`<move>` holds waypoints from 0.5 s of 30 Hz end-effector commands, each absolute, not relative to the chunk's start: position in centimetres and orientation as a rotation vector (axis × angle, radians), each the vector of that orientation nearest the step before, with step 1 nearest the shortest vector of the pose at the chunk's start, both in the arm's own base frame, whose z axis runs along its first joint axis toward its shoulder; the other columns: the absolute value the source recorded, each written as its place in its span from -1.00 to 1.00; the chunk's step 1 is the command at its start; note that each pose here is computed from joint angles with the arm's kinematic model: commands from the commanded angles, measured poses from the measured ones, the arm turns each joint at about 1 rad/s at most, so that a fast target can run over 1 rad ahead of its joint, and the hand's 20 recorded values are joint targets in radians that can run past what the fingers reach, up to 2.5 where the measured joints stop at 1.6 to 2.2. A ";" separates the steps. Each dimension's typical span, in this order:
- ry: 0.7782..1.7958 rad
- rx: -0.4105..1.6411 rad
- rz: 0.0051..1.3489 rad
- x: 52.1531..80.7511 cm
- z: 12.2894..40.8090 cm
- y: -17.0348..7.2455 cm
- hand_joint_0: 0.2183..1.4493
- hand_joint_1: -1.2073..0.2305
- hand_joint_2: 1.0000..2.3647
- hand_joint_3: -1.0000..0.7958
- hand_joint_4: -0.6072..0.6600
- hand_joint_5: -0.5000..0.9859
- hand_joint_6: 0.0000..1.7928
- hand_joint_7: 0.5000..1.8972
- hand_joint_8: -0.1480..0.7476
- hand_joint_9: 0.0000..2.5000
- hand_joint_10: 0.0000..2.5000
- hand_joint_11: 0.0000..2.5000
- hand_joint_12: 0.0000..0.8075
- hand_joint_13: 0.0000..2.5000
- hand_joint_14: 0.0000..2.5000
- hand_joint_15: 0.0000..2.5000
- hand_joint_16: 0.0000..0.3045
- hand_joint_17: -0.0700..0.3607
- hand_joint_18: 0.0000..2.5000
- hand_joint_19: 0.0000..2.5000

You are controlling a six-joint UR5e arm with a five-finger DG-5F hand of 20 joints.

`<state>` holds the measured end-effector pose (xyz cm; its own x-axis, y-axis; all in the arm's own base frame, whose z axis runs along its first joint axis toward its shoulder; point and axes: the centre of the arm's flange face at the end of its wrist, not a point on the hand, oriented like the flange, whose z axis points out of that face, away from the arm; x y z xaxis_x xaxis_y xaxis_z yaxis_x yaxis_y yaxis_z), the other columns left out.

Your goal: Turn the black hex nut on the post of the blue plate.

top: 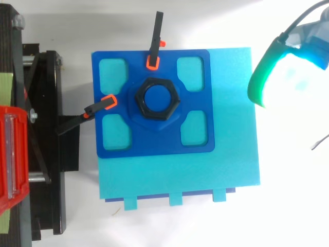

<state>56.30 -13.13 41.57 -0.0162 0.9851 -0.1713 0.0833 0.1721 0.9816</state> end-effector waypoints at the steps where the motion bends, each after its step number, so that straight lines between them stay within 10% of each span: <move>1: 1.336 1.139 1.010 56.5 41.5 -13.1 -0.55 -0.12 -1.00 -0.44 0.19 -0.59 -0.44 -0.70 -0.16 -0.53 -1.00 -1.00 -0.29 -0.57 -1.00 -0.94 -0.71 -0.21 -0.79 -0.91; 15: 1.344 0.980 0.804 61.5 38.7 -10.6 -0.54 -0.11 -1.00 -0.44 0.25 -0.58 -0.44 -0.69 -0.13 -0.50 -1.00 -1.00 -0.24 -0.59 -1.00 -0.94 -0.71 -0.21 -0.80 -0.91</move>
